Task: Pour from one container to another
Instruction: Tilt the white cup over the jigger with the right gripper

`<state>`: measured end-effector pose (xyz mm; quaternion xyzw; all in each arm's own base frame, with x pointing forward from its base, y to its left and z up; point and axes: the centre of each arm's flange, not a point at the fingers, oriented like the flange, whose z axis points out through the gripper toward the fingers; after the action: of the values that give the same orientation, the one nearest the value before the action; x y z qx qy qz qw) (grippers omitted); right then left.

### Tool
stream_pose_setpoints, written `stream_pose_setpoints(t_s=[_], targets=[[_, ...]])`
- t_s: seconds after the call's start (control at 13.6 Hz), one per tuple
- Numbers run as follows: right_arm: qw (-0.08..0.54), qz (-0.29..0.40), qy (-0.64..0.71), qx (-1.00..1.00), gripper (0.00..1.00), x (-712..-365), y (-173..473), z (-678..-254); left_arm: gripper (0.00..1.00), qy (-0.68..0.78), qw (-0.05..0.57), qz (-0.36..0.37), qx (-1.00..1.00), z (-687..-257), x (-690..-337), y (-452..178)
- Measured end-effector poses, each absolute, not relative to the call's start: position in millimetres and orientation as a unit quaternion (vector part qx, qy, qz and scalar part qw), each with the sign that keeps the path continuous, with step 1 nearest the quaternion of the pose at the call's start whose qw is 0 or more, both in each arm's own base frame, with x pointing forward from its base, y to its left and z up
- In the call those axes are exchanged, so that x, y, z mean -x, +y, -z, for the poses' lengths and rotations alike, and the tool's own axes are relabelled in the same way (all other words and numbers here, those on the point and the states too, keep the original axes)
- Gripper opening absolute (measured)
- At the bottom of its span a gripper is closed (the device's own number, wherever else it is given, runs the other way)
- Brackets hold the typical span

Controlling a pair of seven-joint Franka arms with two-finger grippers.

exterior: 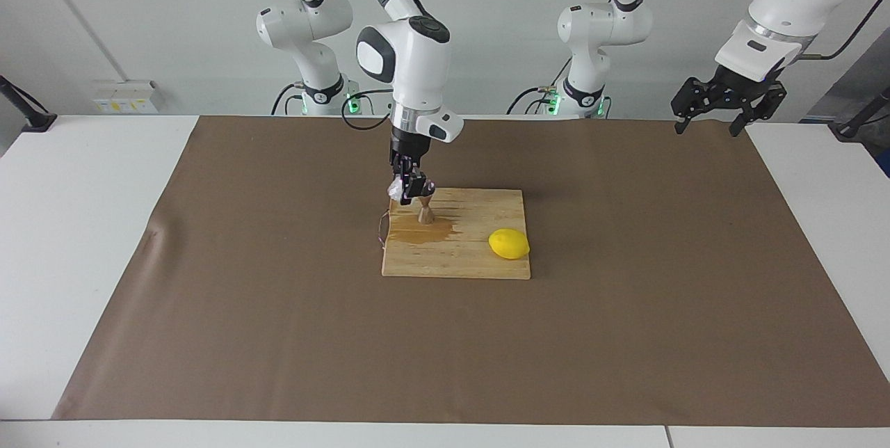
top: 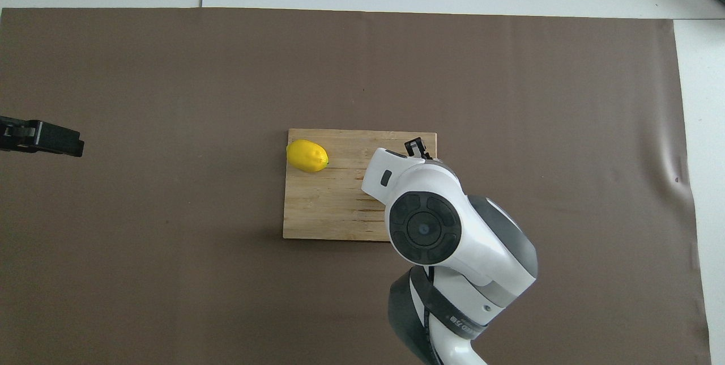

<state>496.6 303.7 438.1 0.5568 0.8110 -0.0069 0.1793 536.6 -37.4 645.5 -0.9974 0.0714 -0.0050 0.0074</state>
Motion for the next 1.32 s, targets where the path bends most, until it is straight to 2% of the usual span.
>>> stream_pose_setpoints(t_s=[0.66, 1.32], targets=[[0.212, 0.021, 0.818, -0.535, 0.51, -496.8, 301.9, -438.3, 1.00, 0.071, 0.007, 0.005, 0.997, -645.5, -536.6, -37.4], [0.229, 0.037, 0.829, -0.508, 0.51, -479.5, 314.6, -437.9, 1.00, 0.071, 0.007, 0.005, 0.997, -645.5, -536.6, -37.4]])
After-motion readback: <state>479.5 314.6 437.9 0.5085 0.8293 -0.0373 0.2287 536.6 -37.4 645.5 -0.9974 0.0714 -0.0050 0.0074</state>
